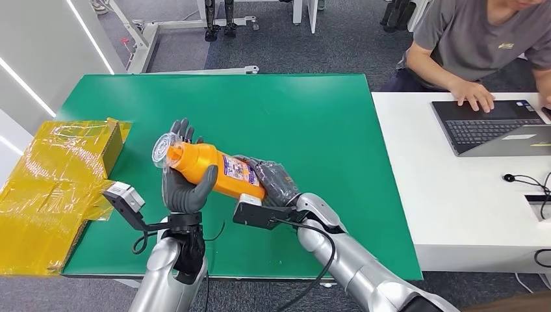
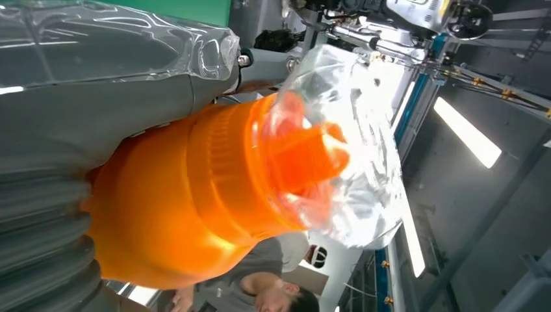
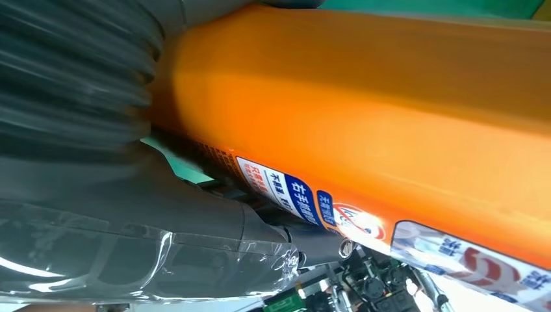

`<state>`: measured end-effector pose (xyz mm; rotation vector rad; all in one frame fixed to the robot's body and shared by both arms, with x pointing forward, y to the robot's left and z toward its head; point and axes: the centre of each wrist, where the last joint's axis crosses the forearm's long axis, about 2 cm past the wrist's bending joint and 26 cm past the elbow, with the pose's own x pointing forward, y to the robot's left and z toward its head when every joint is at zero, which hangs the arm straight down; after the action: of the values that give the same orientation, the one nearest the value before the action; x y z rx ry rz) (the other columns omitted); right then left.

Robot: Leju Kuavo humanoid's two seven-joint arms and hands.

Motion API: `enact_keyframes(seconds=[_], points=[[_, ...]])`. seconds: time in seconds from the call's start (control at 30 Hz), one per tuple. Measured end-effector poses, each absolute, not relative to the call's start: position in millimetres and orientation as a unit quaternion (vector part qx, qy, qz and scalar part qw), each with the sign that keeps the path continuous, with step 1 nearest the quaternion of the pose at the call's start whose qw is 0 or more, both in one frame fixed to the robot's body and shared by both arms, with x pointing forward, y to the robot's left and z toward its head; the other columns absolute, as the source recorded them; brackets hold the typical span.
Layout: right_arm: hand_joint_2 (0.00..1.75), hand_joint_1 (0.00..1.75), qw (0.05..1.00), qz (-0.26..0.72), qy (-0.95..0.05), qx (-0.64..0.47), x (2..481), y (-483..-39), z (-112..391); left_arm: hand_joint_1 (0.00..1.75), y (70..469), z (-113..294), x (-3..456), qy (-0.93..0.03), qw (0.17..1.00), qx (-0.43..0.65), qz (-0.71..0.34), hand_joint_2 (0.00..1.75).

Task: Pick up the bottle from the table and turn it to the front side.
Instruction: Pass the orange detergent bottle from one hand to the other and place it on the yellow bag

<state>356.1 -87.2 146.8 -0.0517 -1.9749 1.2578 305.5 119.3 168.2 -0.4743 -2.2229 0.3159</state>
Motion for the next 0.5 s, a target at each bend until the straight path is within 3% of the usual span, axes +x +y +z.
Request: enact_keyframes(seconds=[0.1,0.17,0.3,0.5], points=[[1.75,1.75,0.383,0.513,-0.768,-0.013,355.6,-87.5,145.5,0.00,120.5,167.5,306.5,-0.882,0.413,-0.184,0.129,1.75],[1.75,1.75,0.380,0.526,-0.761,-0.010,356.3,-87.6,145.9,0.10,121.8,166.4,306.6,-0.882,0.415,-0.181,0.130,1.75],[1.75,1.75,0.374,0.544,-0.751,-0.010,359.9,-87.8,149.0,1.70,123.9,165.0,306.7,-0.883,0.416,-0.178,0.128,1.75],[1.75,1.75,0.376,0.555,-0.742,-0.013,361.4,-90.4,146.3,1.75,125.7,163.9,306.8,-0.884,0.417,-0.171,0.126,1.75]])
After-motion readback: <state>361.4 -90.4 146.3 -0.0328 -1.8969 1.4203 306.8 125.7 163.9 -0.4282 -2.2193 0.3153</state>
